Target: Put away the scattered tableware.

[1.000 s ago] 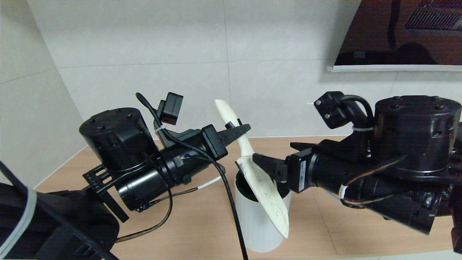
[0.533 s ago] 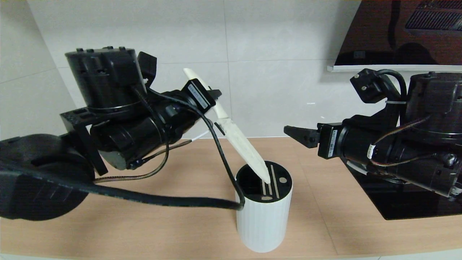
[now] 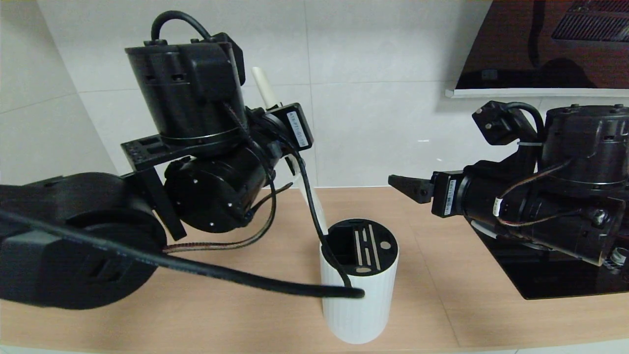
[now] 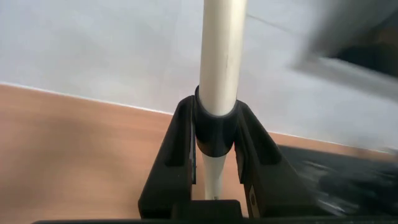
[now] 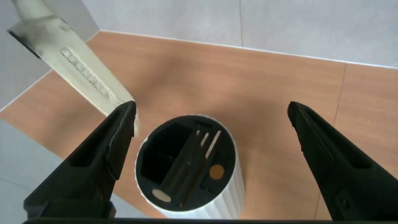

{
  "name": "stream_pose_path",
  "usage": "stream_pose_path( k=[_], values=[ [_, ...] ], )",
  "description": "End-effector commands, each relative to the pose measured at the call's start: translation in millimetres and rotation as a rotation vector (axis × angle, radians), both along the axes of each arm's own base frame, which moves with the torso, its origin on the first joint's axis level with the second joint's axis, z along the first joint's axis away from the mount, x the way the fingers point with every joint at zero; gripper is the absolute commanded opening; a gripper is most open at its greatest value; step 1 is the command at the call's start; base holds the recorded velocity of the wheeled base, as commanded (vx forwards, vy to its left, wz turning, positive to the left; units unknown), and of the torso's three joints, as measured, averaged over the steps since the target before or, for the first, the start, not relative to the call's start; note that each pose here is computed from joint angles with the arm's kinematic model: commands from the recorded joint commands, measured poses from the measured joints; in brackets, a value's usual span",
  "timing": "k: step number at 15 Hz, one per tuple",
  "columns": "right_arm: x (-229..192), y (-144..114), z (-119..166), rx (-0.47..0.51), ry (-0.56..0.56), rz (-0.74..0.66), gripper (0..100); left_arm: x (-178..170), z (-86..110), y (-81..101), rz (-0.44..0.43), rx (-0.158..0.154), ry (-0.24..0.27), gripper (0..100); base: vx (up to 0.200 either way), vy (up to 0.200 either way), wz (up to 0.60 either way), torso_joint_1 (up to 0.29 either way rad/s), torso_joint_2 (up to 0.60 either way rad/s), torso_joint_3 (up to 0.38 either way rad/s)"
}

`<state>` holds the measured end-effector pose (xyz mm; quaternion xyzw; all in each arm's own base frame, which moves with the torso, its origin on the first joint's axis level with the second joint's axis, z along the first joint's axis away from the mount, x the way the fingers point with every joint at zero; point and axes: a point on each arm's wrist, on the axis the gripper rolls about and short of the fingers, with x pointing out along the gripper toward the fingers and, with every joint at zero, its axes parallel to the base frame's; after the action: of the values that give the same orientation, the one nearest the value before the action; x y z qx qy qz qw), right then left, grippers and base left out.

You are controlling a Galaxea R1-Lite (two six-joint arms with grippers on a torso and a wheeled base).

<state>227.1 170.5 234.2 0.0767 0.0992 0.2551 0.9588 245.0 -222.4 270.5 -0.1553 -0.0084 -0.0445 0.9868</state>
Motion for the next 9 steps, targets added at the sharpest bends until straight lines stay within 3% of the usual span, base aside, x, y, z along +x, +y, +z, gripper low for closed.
stream_pose_path(
  k=[1, 4, 7, 9],
  values=[
    [3, 0, -3, -0.008, 0.008, -0.006, 100, -17, -3.8, -17.8, -0.038, 0.029, -0.023, 0, 0.000, 0.000, 0.00, 0.000, 0.00, 0.000],
    [4, -1, -4, -0.009, 0.010, -0.010, 100, -21, -17.0, -29.7, -0.030, 0.076, -0.055, 0, 0.000, 0.000, 0.00, 0.000, 0.00, 0.000],
    [4, 0, -4, -0.010, 0.011, -0.010, 100, -17, -26.9, -35.0, -0.006, 0.103, -0.095, 0, 0.000, 0.000, 0.00, 0.000, 0.00, 0.000],
    [5, 0, -5, -0.012, 0.013, -0.010, 100, -13, -33.0, -41.3, 0.014, 0.103, -0.127, 0, 0.000, 0.000, 0.00, 0.000, 0.00, 0.000]
  ],
)
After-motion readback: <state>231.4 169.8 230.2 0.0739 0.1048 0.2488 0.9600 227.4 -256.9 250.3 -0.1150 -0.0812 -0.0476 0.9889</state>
